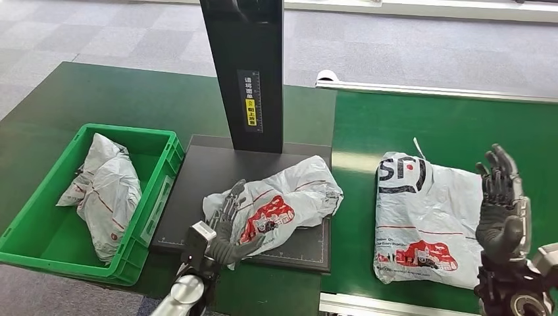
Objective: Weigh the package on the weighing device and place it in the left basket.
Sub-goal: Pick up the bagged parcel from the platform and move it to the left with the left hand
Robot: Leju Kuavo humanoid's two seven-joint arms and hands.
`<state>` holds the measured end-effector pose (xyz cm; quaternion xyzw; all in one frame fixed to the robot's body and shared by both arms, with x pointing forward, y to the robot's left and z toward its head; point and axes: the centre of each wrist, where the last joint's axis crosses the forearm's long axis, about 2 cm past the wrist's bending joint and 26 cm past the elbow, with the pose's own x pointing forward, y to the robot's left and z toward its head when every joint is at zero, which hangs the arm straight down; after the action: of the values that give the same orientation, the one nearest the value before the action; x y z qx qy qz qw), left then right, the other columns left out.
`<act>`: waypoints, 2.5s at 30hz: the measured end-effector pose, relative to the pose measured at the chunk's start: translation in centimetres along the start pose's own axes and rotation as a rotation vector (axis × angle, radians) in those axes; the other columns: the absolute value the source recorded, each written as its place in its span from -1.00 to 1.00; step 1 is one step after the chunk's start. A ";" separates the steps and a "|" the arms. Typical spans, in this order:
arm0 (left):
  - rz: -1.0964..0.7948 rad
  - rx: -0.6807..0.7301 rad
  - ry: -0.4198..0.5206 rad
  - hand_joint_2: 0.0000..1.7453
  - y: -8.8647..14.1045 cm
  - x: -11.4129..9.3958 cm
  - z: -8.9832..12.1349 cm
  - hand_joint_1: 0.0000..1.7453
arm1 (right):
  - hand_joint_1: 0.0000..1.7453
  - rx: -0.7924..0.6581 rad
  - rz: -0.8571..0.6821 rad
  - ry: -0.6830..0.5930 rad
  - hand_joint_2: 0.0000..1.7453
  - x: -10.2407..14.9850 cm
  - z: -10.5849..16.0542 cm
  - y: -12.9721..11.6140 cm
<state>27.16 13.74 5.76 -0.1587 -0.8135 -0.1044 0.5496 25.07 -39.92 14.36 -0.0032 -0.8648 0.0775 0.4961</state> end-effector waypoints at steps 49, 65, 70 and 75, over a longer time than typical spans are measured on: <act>-0.856 -0.535 0.469 1.00 4.1 1.2 -4.2 1.00 | -1.00 0.044 -0.350 0.501 1.00 -5.1 4.4 16.4; -0.840 -0.487 0.337 1.00 4.0 1.7 -2.3 1.00 | -1.00 0.035 -0.341 0.490 1.00 -4.1 5.5 16.8; -0.826 -0.429 0.231 1.00 4.0 2.1 -1.7 1.00 | -1.00 0.042 -0.354 0.484 1.00 -4.0 5.4 17.0; -0.853 -0.151 -0.206 1.00 4.9 5.3 -1.8 1.00 | -1.00 0.042 -0.398 0.446 1.00 -3.9 5.1 17.0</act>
<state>28.73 18.43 11.37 0.1418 -0.8468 -0.3646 0.3605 21.47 -24.09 6.12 0.1595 -0.7163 -0.0058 0.6793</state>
